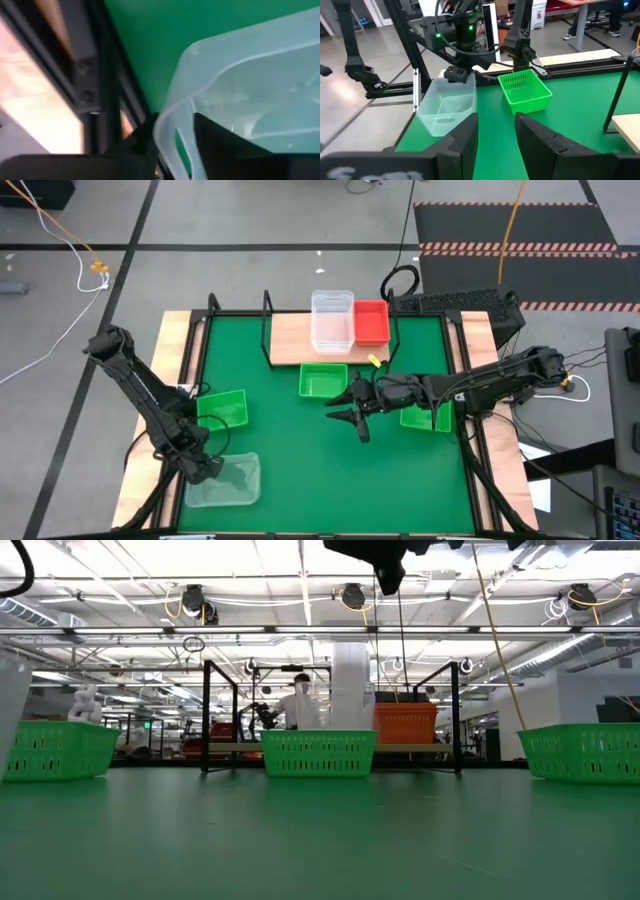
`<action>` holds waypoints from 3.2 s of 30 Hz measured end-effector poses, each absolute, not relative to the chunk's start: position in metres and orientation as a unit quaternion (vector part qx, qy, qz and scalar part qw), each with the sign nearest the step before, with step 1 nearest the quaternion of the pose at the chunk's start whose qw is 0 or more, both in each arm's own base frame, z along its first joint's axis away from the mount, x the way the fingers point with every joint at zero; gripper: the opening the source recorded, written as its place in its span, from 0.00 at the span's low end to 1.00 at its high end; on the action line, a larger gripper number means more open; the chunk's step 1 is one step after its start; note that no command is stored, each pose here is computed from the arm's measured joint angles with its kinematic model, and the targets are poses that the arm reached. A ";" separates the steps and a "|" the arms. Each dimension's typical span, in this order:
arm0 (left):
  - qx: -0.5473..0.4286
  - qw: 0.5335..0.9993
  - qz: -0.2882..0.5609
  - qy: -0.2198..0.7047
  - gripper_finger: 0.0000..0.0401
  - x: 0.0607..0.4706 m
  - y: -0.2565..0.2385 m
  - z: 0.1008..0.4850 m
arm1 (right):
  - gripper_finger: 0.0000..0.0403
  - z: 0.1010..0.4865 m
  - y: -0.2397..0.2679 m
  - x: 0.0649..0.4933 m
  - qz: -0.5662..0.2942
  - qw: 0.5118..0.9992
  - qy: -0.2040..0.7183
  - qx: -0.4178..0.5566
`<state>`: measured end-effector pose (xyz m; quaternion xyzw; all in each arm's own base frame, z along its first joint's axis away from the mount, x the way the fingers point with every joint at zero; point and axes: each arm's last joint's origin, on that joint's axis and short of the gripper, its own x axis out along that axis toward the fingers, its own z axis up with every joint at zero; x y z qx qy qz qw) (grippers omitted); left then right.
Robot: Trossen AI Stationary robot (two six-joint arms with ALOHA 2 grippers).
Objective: Stack baskets on shelf by color
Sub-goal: Stack the transparent bin on top of the stacked transparent bins on the shelf
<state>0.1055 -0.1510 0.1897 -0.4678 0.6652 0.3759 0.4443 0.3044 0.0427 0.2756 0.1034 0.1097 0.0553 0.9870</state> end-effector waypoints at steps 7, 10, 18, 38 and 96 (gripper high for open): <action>-0.506 0.455 0.317 0.660 0.03 0.118 -0.153 0.195 | 0.31 0.274 0.042 0.305 0.093 0.990 0.105 -0.005; -0.532 0.461 0.297 0.646 0.03 0.128 -0.149 0.198 | 0.31 0.270 0.047 0.308 0.148 0.981 0.098 -0.082; -0.599 0.503 0.280 0.557 0.02 0.164 -0.128 0.208 | 0.31 0.268 0.060 0.346 0.285 0.933 0.170 -0.137; -0.563 0.565 0.342 0.496 0.01 0.192 -0.067 0.235 | 0.31 0.270 0.080 0.415 0.373 0.813 0.259 -0.365; -0.447 0.890 0.089 -0.030 0.42 0.137 -0.037 0.373 | 0.00 0.404 -0.014 0.311 -0.056 0.884 0.270 -0.377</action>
